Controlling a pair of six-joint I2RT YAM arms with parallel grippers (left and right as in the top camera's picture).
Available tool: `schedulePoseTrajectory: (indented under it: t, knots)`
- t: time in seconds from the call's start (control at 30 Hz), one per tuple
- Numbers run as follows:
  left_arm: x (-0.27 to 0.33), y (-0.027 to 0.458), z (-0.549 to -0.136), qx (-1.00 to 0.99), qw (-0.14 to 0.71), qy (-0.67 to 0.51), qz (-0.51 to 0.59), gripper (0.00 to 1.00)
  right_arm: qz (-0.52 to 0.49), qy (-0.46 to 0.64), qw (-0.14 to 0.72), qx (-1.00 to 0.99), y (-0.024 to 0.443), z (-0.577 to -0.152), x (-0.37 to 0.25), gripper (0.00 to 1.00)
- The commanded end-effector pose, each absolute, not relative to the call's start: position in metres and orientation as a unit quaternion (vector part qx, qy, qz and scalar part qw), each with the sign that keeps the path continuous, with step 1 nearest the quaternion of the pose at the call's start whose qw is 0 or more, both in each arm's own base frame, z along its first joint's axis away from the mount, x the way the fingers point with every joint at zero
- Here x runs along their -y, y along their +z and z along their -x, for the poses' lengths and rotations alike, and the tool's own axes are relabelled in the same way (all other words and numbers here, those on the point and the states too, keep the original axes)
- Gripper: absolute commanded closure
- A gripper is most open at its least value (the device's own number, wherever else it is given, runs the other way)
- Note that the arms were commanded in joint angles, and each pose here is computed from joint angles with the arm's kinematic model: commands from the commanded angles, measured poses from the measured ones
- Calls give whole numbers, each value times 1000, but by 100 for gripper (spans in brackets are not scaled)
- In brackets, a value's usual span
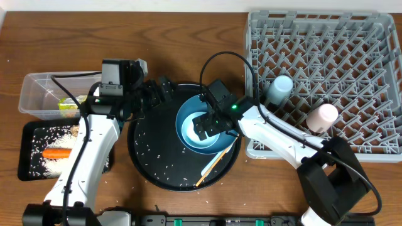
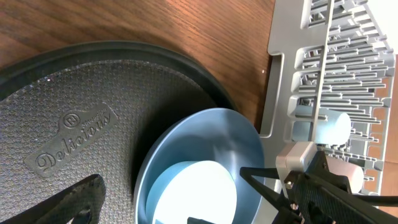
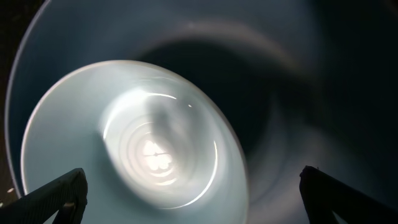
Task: Sort waste into correct bins and load items into the dishwasher rack
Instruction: 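Raise the right gripper and move it left over the blue bowl, then lower the right gripper into the blue bowl and grip its rim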
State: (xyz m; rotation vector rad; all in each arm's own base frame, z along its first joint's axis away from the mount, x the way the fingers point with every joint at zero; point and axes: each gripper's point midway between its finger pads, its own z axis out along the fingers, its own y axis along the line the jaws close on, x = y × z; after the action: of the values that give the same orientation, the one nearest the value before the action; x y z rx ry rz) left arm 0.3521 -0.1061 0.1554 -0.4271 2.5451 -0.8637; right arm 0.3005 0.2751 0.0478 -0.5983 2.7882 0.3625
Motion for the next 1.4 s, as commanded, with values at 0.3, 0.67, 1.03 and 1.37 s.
schedulePoseTrajectory:
  t: [0.3,0.67,1.03,1.37]
  knots:
    - [102,155,-354,-916,214,-303,152,2,204,112,123,-965,37,-295,-270,48]
    - [102,155,-354,-916,214,-303,152,2,205,113,129,-964,36,-296,-270,91]
    - [102,155,-354,-916,214,-303,152,2,206,115,132,-963,37,-298,-271,99]
    - [102,155,-354,-916,214,-303,152,2,206,115,131,-963,37,-297,-271,88]
